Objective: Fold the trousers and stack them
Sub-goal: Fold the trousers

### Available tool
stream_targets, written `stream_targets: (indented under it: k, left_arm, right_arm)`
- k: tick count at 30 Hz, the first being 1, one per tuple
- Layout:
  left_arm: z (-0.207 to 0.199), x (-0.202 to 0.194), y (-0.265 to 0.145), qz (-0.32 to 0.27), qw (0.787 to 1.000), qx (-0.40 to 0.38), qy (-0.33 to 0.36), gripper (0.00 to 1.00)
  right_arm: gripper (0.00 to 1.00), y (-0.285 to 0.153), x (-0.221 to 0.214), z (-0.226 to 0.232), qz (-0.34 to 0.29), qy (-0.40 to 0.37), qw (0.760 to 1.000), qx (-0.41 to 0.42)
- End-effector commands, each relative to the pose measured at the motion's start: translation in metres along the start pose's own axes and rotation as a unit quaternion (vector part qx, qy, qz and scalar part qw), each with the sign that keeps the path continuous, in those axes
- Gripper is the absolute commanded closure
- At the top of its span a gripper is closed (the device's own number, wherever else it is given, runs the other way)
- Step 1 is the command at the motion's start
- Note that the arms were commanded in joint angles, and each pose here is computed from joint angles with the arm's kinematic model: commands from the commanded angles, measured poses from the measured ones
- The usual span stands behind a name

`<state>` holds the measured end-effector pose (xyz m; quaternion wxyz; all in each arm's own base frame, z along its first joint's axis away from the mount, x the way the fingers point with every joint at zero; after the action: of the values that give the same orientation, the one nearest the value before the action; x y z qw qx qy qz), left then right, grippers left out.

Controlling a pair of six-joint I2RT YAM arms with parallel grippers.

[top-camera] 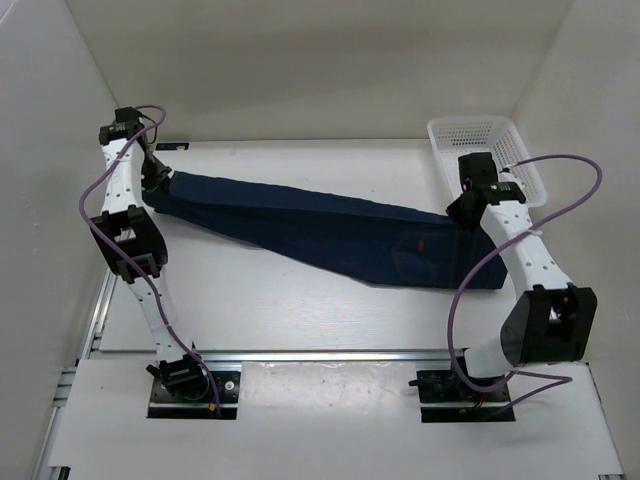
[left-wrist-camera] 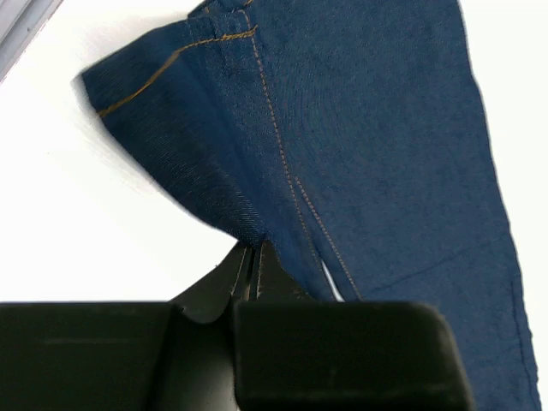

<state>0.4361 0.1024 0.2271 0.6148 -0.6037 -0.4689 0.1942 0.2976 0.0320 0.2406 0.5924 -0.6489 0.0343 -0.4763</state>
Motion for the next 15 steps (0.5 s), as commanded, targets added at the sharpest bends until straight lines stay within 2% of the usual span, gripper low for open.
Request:
stream_targets:
  k: [1,7,11,14,15]
  left_arm:
    - [0.000,0.031,-0.014,-0.083,0.996,-0.007,-0.015,0.90]
    - [-0.014,0.040,0.002,-0.095,0.995,-0.009,-0.008,0.90]
    - [-0.029,0.047,0.018,-0.089,0.995,-0.047,-0.003,0.90]
    - [-0.059,0.050,0.021,-0.112,0.988,-0.106,0.017,0.79]
    - [-0.070,0.047,0.020,-0.113,0.985,-0.125,0.024,0.76]
  right_arm:
    - [1.00,0.006,0.029,-0.003,-0.068,-0.002,0.997,-0.039]
    - [1.00,0.026,0.037,0.009,-0.065,0.000,0.997,-0.045]
    - [1.00,0.046,0.041,0.017,-0.054,-0.006,0.997,-0.054]
    - [1.00,0.058,0.045,0.026,-0.057,-0.004,0.997,-0.051]
    - [0.96,0.058,0.046,0.027,-0.060,-0.002,0.997,-0.048]
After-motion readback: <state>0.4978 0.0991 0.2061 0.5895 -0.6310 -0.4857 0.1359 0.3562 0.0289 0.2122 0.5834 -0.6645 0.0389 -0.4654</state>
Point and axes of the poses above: each gripper's point midway between its finger pads, its own y axis out along the fingers, its own z axis along the line the jaws close on, x = y × z, the point moved 9 cm from there along -y, back along the fingers, and after that the axes turned 8 degrees about -y, right-handed, at the moved point
